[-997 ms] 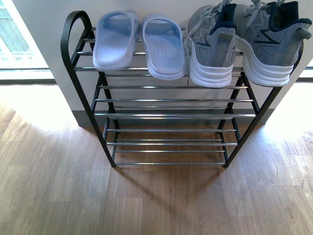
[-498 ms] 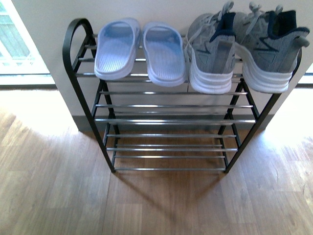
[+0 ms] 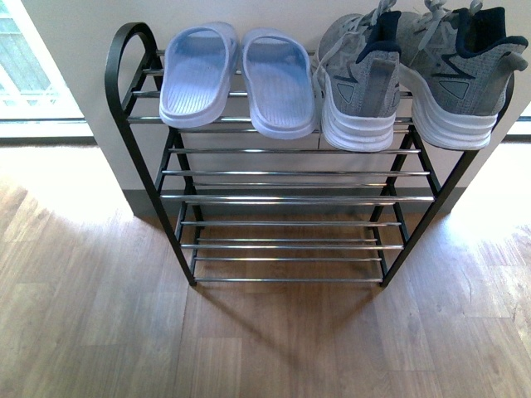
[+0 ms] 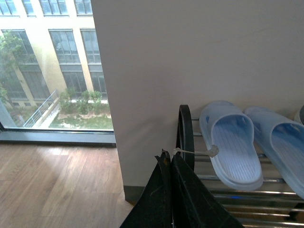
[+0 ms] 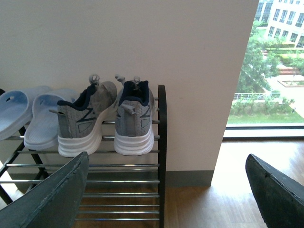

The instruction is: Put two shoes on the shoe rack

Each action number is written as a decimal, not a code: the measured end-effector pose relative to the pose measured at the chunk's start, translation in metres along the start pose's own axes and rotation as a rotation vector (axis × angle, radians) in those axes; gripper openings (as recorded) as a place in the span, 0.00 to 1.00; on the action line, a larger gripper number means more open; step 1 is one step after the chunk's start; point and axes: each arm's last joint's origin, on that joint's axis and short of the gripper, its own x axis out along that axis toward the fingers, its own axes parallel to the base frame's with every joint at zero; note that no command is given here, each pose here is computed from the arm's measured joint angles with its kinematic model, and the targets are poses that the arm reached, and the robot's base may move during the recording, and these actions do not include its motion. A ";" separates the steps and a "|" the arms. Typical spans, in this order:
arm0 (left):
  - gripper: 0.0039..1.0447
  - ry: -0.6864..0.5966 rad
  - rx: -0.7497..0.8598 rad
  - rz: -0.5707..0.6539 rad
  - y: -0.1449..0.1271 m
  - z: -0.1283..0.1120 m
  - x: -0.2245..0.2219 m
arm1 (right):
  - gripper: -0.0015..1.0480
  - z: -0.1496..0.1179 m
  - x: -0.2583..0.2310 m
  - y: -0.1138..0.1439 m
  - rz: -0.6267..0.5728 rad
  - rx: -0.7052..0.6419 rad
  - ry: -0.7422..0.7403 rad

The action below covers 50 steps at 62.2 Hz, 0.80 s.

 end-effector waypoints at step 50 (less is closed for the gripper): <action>0.01 -0.006 -0.001 0.002 0.020 -0.031 -0.071 | 0.91 0.000 0.000 0.000 0.000 0.000 0.000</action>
